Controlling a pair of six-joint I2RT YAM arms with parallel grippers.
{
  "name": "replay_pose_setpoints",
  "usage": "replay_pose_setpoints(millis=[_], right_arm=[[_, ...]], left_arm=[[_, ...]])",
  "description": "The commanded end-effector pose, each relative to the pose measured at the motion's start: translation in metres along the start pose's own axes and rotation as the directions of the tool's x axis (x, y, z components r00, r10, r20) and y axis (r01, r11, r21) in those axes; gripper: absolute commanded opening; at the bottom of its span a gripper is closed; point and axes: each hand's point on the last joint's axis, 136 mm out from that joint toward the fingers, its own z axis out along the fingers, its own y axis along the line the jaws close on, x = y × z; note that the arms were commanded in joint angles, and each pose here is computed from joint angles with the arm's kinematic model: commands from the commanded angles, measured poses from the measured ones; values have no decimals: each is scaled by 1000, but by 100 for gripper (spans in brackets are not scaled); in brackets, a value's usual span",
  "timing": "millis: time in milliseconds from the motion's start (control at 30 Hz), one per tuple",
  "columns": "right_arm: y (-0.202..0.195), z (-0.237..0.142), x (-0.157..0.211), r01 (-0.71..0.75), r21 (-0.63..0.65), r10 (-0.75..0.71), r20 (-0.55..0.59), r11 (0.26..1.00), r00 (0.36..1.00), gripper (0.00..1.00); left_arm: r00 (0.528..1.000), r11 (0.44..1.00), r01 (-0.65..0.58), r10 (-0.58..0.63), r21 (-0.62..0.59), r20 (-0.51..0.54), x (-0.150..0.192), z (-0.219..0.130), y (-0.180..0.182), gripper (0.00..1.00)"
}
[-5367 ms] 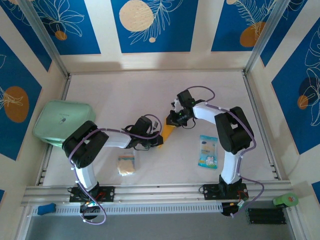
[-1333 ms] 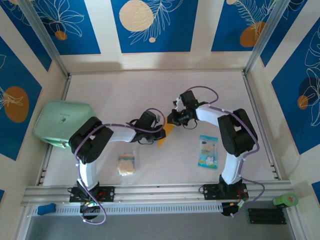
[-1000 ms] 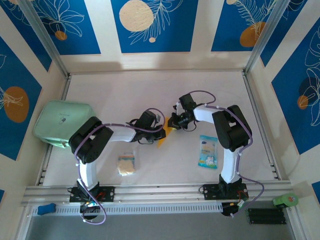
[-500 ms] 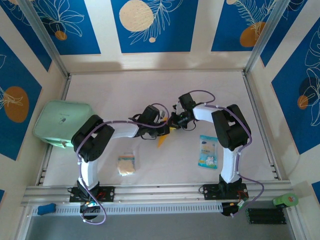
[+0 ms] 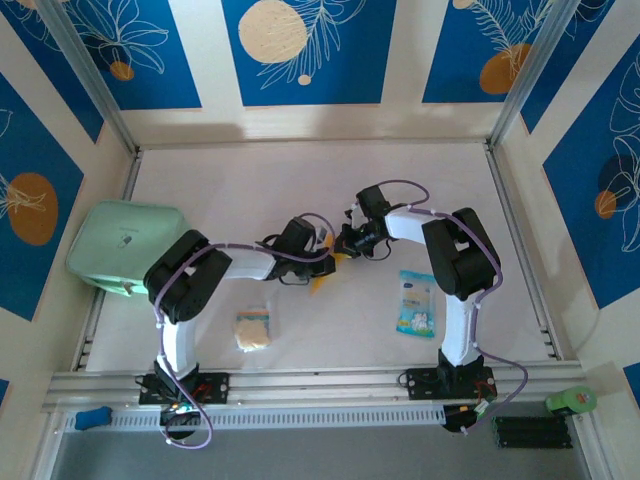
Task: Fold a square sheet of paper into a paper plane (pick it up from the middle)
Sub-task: Fold the wing for the fifth time at the center of the table.
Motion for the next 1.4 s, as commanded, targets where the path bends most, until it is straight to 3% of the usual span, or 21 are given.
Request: replay_pose_setpoints(millis=[0,433,767,1133,1367], right_arm=[[-49,15,20,-86,169,98,-64,982,993,5],[-55,17,23,-89,206,109,-89,975,990,5],[-55,18,23,-86,217,109,-98,972,989,5],[-56,19,25,-87,224,113,-109,971,988,5],[-58,21,28,-90,228,118,-116,970,986,5]], left_arm=[[992,993,94,-99,-65,-75,35,-6,30,0],[987,989,141,-144,-46,-71,55,-29,37,0],[985,992,89,-101,-89,-139,73,-38,45,0],[998,1000,-9,9,-2,-60,28,-52,-15,1],[996,999,30,-33,-39,-80,36,-41,-1,1]])
